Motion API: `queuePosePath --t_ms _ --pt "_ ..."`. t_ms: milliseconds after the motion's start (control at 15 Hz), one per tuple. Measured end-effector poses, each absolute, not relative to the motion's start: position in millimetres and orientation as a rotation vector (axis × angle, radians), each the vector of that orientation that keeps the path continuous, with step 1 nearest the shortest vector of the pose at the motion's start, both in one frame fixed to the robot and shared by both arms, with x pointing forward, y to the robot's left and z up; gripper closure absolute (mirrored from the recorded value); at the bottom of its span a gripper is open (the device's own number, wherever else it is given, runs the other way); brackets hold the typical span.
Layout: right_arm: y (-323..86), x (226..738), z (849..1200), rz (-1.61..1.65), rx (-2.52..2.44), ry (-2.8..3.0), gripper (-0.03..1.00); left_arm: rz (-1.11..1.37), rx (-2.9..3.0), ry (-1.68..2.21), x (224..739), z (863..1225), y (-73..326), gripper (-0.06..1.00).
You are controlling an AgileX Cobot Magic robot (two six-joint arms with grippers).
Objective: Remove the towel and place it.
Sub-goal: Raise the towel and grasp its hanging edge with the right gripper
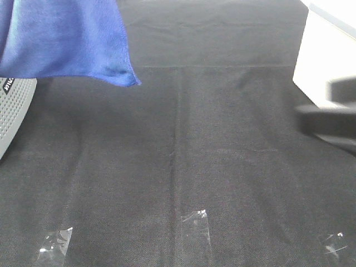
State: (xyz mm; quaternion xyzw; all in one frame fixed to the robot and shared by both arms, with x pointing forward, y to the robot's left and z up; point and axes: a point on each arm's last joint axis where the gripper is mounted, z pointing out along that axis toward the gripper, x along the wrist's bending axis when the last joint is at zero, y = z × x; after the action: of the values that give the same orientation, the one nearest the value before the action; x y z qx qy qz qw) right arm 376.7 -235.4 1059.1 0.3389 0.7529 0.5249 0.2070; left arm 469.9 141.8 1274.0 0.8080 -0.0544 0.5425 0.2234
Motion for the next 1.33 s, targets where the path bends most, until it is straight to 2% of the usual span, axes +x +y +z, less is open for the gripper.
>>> queuePosePath --t_ms 333,600,1000,1333 --pt "-219.2 431.6 1026.6 1.666 0.79 2.152 0.3 1.424 2.205 -0.239 454.9 1272.2 121.2 0.94" --pt "-206.8 477.0 996.2 1.818 0.714 2.279 0.18 1.454 2.156 -0.245 455.5 1275.8 119.3 0.94" --pt "-193.9 520.2 983.8 1.963 0.657 2.309 0.11 1.476 2.108 -0.261 464.3 1273.0 108.6 0.94" --pt "-141.3 548.7 979.8 1.913 0.511 2.405 0.1 1.429 2.108 -0.248 465.7 1269.4 104.3 0.94"
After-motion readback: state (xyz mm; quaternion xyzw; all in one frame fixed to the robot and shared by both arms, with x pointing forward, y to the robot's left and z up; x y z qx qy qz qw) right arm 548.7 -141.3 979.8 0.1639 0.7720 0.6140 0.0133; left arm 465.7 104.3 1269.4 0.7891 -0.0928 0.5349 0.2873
